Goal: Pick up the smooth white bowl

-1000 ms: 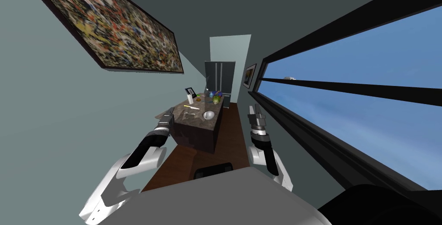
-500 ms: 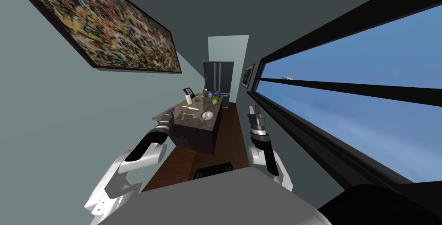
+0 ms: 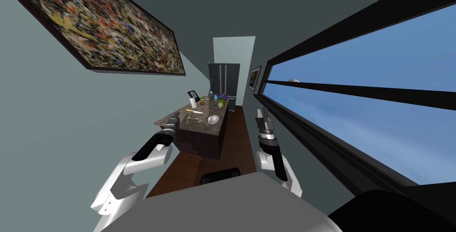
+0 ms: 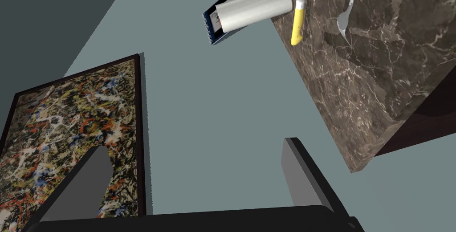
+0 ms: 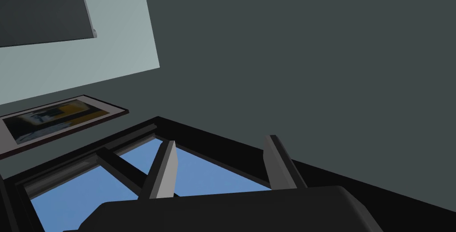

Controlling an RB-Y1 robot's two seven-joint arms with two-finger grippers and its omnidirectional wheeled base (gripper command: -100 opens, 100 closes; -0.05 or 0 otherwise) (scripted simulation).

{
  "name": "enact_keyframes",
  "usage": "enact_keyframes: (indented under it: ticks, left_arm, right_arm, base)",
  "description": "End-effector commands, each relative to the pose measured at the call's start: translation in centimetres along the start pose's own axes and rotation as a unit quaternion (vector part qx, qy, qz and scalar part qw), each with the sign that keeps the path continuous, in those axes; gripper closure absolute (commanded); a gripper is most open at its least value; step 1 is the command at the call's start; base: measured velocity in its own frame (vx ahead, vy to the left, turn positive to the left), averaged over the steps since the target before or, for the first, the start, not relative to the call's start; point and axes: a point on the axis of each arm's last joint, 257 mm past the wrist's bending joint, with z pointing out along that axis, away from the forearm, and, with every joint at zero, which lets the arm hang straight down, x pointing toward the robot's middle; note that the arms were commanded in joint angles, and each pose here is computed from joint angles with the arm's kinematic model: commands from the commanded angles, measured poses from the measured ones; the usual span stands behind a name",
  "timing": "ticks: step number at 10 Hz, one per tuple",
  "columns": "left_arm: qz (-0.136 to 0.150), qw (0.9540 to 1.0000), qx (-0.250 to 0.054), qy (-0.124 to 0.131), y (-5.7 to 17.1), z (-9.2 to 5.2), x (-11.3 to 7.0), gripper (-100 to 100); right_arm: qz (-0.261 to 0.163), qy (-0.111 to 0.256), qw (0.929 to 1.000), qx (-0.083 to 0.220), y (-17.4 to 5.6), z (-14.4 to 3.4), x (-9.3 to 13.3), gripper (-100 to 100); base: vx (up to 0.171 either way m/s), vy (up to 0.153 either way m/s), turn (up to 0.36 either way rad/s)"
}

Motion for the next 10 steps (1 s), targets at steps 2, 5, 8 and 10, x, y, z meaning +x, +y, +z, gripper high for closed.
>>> enact_keyframes:
  ticks: [2,5,8,10]
  left_arm:
    - [-0.003,0.9996,-0.027,-0.001,1.2,0.2,-0.1,-100]
    - [-0.016,0.9981,-0.060,-0.005,2.1,1.0,-0.3,-100]
    - [-0.024,0.9951,-0.095,-0.005,3.5,1.2,-0.3,-100]
    - [-0.033,0.9925,-0.118,-0.004,4.3,1.5,-0.2,-100]
  right_arm:
    - [0.000,0.000,1.0000,0.000,0.0,0.0,0.0,0]
    - [0.000,0.000,1.0000,0.000,0.0,0.0,0.0,0]
    - [0.000,0.000,1.0000,0.000,0.0,0.0,0.0,0]
    - [0.000,0.000,1.0000,0.000,0.0,0.0,0.0,0]
  base:
    - [0.009,-0.006,-0.021]
    - [0.017,-0.017,-0.067]
    - [0.014,-0.015,-0.039]
    - [0.018,-0.025,-0.063]
